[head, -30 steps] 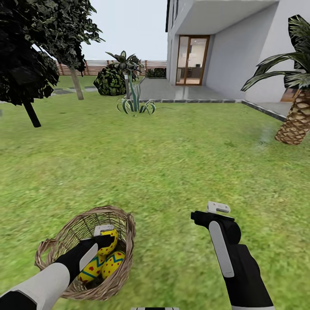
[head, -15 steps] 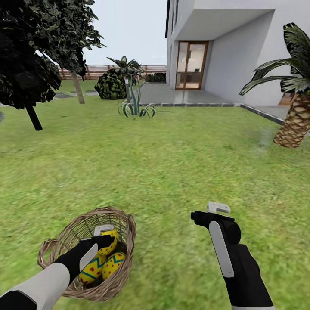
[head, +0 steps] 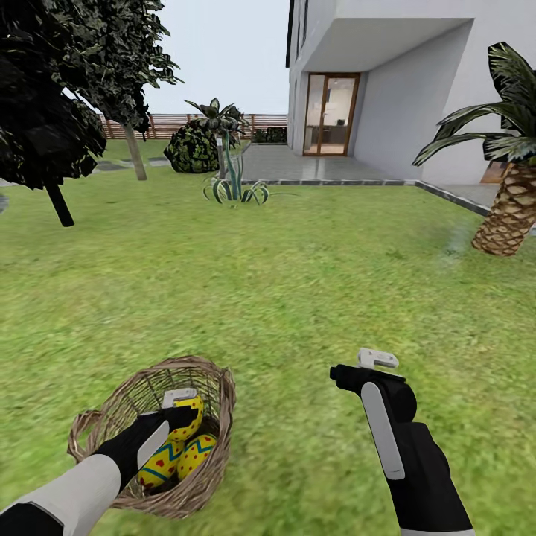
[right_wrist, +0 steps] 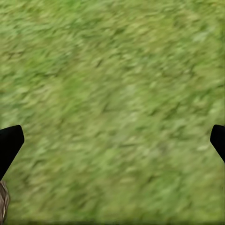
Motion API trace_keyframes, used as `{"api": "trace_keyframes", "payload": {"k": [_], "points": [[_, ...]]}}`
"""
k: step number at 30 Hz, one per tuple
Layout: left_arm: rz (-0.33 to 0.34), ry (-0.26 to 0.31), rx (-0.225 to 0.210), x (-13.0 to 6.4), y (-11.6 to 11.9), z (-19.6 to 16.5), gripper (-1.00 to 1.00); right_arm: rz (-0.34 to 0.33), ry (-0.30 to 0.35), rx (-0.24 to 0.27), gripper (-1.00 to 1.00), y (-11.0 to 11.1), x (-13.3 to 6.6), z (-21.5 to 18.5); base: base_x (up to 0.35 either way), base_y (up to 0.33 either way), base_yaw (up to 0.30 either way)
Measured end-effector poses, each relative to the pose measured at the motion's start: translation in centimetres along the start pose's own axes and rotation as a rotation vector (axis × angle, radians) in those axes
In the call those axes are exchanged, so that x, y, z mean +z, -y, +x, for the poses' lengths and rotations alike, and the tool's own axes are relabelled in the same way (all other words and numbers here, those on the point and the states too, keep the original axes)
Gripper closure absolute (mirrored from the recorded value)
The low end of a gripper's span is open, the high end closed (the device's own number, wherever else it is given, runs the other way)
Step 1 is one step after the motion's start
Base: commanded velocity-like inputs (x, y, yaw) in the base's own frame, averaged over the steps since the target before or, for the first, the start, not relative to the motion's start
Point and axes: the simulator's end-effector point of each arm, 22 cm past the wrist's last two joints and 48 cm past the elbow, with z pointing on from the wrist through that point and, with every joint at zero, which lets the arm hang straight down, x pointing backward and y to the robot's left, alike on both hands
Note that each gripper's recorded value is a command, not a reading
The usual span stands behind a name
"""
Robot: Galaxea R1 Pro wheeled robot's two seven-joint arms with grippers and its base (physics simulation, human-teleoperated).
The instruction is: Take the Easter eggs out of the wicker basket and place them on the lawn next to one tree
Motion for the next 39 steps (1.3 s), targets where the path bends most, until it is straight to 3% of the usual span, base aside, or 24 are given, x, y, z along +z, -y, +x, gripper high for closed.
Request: {"api": "trace_keyframes", "payload": {"k": [5,12,24,39], "points": [[0.001,-0.001,-0.002,0.0,0.0,0.0,1.00,0.000,0.000,0.000,-1.00,0.0,0.0,0.0,-0.004,0.000,0.000],[0.008,-0.054,0.006,-0.8,0.3,0.4,1.00,-0.005,0.019,0.002,-1.00,-0.1,-0.9,-0.8,0.000,0.000,0.000],[0.013,-0.023,0.003,-2.6,0.4,-1.6,1.00,-0.015,0.066,0.006,-1.00,-0.3,-3.0,-2.5,0.000,0.000,0.000],[0.010,-0.098,0.006,-4.9,0.5,-2.5,1.00,-0.016,0.066,0.007,-1.00,-0.8,-5.0,-5.4,0.000,0.000,0.000]]}}
